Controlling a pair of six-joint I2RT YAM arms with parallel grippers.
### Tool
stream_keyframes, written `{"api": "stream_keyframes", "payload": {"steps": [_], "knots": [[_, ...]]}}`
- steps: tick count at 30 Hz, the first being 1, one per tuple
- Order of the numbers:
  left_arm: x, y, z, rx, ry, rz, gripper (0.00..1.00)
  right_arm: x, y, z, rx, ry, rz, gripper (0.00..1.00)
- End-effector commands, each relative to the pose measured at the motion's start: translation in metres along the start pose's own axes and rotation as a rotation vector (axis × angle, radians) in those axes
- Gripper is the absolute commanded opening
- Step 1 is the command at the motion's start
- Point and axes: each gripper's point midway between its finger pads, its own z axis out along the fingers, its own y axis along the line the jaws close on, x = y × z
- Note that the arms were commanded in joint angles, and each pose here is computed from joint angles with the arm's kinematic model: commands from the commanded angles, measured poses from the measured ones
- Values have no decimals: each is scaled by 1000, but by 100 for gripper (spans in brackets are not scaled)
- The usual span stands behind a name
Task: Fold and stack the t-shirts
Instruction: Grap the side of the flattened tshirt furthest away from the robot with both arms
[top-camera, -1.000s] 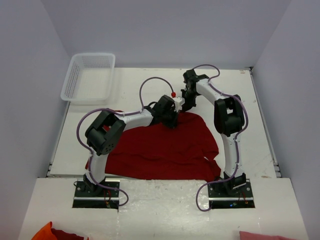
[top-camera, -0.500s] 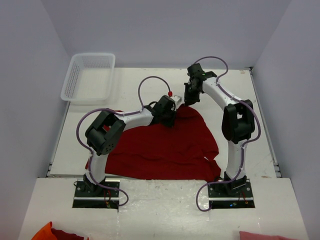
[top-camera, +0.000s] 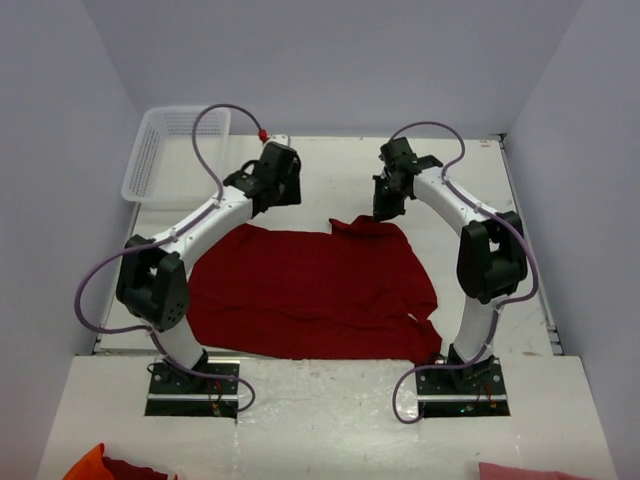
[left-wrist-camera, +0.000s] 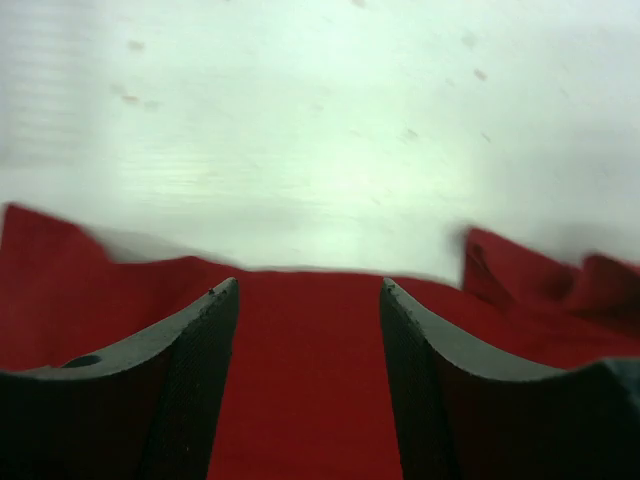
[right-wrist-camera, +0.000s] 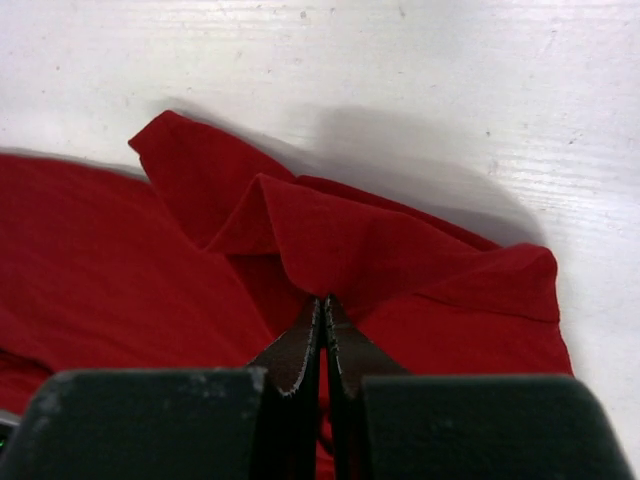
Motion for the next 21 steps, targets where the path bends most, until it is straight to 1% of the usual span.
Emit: {"api": "stream_keyframes", "payload": {"steps": [1, 3, 4, 5, 8, 9, 10, 11, 14, 15, 18, 21], "knots": [[-18, 58, -18, -185, -5, -59, 60, -9, 16, -20, -70, -73, -21, 0], [-19, 84, -15, -256, 40, -49, 60, -8, 15, -20, -73, -75, -25, 0], [-20, 94, -14, -293, 50, -48, 59, -8, 15, -22, -73, -80, -28, 0], [-14, 102, -6, -320, 85, -37, 58, -8, 14, -22, -68, -84, -27, 0], [-16, 120, 0, -381, 123, -24, 54, -5, 9, -22, -52, -88, -27, 0], [-15, 128, 3, -404, 136, -28, 50, -5, 9, -22, -48, -91, -27, 0], [-13, 134, 6, -419, 154, -30, 48, -5, 9, -23, -49, -94, -29, 0], [-9, 139, 12, -436, 191, -19, 47, -4, 9, -23, -52, -93, -29, 0], [-5, 165, 22, -530, 232, 2, 45, -6, 9, -24, -55, -98, -34, 0], [-6, 176, 23, -585, 233, 14, 45, -5, 10, -24, -59, -97, -35, 0], [-4, 195, 27, -677, 266, 56, 45, -6, 10, -24, -65, -97, -37, 0], [0, 209, 31, -721, 284, 71, 45, -5, 10, -21, -62, -92, -41, 0]]}}
